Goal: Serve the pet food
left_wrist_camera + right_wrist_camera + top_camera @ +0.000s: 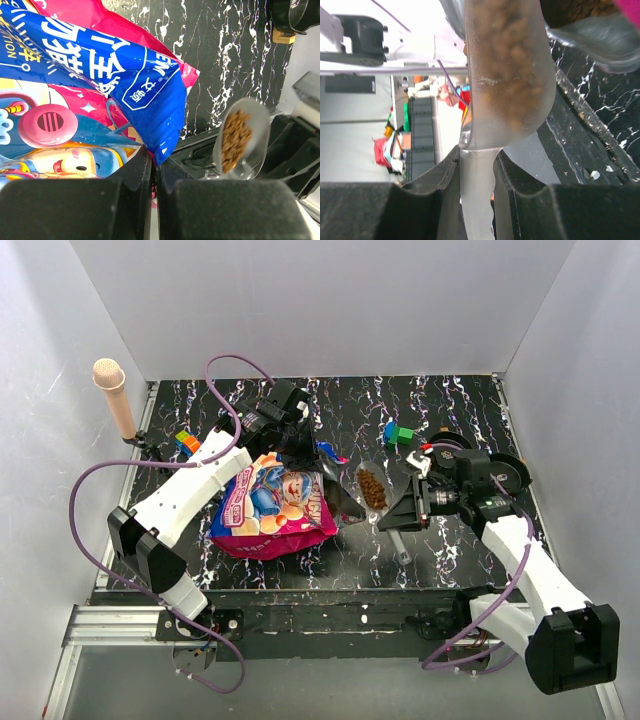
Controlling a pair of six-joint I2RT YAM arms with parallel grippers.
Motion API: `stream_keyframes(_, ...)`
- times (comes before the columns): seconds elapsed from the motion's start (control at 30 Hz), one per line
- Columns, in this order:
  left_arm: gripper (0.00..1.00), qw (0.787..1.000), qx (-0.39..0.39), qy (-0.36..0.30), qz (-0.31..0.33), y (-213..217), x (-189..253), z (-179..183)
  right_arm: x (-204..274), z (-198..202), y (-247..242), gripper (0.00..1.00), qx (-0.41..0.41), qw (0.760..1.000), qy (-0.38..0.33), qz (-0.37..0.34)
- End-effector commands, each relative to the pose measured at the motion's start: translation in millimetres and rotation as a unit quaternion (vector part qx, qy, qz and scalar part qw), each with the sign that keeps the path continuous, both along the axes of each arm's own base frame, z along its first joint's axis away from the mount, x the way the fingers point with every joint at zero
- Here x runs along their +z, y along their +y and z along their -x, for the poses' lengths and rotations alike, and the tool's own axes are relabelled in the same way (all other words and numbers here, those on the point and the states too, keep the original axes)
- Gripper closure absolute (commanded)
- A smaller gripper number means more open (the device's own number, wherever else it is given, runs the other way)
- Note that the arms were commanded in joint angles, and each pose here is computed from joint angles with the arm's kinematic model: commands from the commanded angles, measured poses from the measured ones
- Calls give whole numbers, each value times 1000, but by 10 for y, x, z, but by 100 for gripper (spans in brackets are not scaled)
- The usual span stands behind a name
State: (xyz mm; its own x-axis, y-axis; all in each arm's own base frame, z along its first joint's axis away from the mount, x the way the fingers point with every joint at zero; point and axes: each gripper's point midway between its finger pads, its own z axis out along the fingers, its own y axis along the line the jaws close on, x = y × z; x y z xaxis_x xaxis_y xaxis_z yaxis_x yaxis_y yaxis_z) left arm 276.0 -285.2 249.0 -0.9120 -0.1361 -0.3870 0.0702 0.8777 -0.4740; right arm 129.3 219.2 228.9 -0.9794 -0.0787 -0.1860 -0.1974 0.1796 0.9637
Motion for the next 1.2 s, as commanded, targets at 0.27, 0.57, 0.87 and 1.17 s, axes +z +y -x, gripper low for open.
stream_keyframes(0.27, 100, 999, -9, -48, 15, 65, 265, -22, 175, -988, -669, 99, -154, 988, -25, -20)
stream_keyframes(0.57, 100, 998, -24, -60, 22, 65, 388, 10, -49, -1601, -1098, 99, -234, 972, -8, -38)
stream_keyframes(0.87, 100, 998, -29, -51, 21, 83, 347, 75, -442, -1852, -1525, 99, -306, 949, 45, -63)
stream_keyframes(1.17, 100, 998, -28, -46, 24, 64, 338, 72, -696, -2068, -1623, 99, -344, 931, 110, -58)
